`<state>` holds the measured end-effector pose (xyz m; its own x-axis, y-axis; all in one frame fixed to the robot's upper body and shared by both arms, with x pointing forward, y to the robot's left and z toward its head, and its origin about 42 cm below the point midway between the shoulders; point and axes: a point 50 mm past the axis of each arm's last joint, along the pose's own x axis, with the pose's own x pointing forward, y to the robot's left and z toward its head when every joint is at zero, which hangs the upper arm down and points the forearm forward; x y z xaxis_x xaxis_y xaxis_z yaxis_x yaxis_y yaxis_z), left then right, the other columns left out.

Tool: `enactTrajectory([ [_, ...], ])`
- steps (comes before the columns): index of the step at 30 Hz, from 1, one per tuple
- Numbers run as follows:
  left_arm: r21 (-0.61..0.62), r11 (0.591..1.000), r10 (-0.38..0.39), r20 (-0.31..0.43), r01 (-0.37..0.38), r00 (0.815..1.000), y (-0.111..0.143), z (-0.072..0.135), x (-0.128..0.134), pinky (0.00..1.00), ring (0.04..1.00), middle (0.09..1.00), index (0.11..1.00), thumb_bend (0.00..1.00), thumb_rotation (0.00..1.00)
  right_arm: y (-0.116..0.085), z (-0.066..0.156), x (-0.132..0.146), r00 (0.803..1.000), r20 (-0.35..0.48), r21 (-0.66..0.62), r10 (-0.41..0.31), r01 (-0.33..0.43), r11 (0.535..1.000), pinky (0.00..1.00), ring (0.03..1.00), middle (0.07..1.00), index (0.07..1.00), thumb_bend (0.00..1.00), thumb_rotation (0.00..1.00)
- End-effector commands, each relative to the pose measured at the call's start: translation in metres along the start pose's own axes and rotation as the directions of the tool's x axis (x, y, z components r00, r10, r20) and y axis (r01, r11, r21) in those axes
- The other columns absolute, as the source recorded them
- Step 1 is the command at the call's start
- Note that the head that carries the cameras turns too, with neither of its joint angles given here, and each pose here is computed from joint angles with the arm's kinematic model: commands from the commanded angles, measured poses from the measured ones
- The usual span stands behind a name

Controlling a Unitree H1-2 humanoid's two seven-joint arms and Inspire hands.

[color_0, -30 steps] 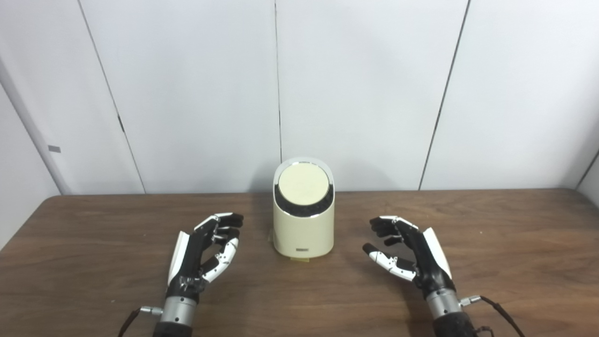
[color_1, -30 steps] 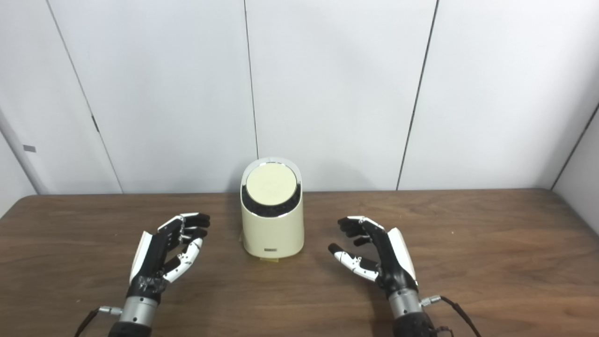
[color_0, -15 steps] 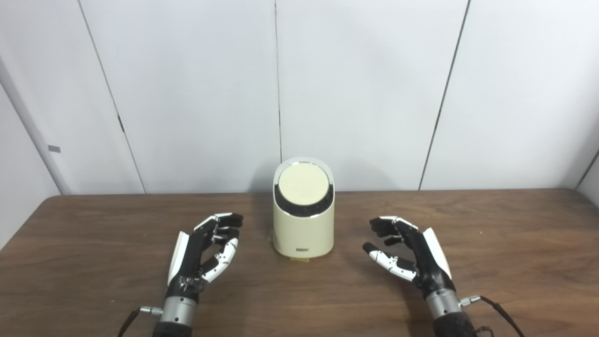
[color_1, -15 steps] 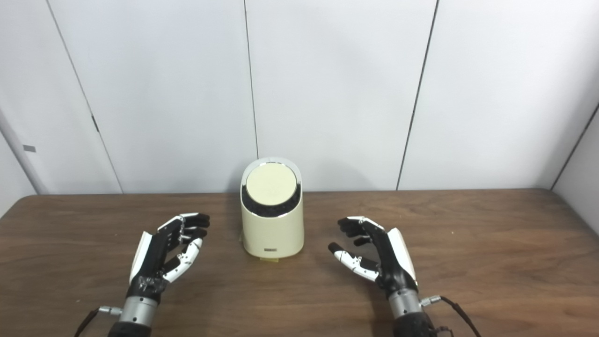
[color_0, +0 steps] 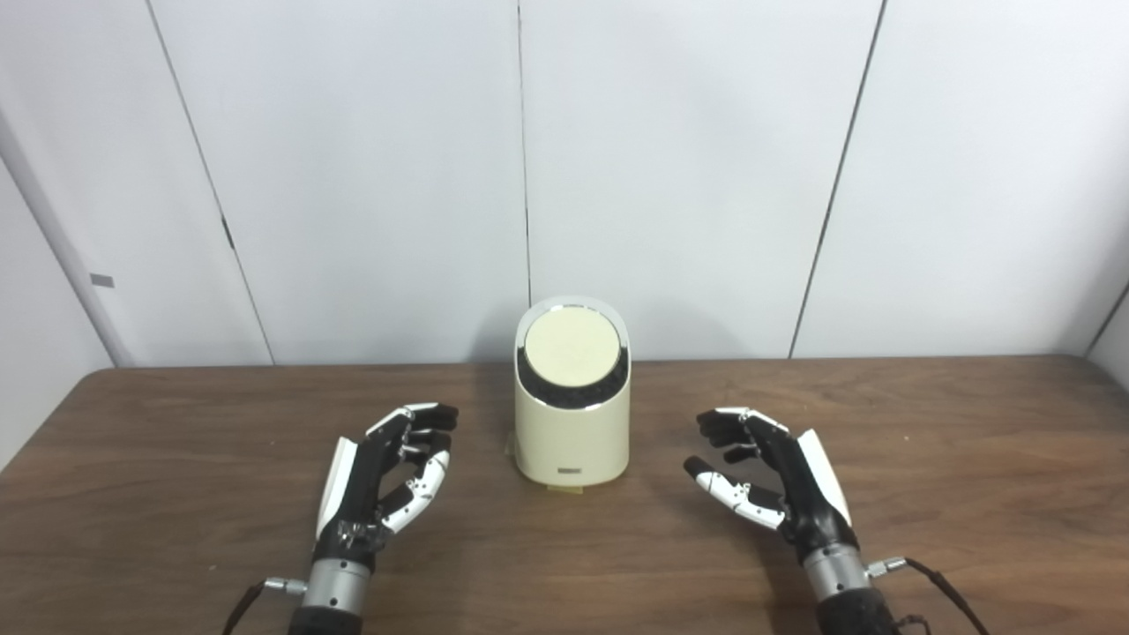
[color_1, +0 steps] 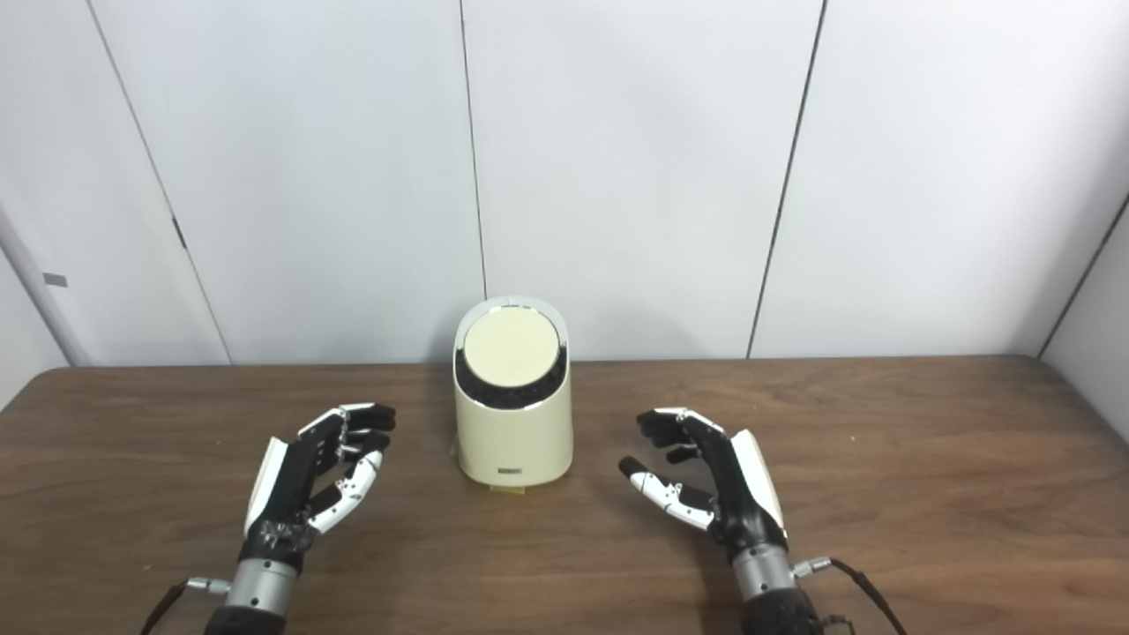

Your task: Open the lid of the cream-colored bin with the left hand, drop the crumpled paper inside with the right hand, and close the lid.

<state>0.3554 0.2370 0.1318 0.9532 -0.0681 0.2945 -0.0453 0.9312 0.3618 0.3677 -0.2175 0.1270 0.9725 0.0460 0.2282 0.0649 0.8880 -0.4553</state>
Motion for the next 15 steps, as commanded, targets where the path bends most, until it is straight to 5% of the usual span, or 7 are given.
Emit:
enactTrajectory([
  [1,0.025,1.000,0.005,0.025,-0.005,1.000,0.0046,0.0008,0.0002,0.54,0.650,0.689,0.711,0.23,0.30,-0.0045,0.0146,0.0112,0.997,0.070,-0.009,-0.020,0.020,1.000,0.60,0.675,0.676,0.664,0.36,0.40],
  [15,0.006,1.000,0.000,0.025,0.000,1.000,0.0042,0.0009,-0.0003,0.58,0.682,0.713,0.717,0.23,0.28,-0.0039,0.0144,0.0114,0.998,0.065,-0.002,-0.023,0.023,1.000,0.61,0.677,0.672,0.657,0.36,0.39],
])
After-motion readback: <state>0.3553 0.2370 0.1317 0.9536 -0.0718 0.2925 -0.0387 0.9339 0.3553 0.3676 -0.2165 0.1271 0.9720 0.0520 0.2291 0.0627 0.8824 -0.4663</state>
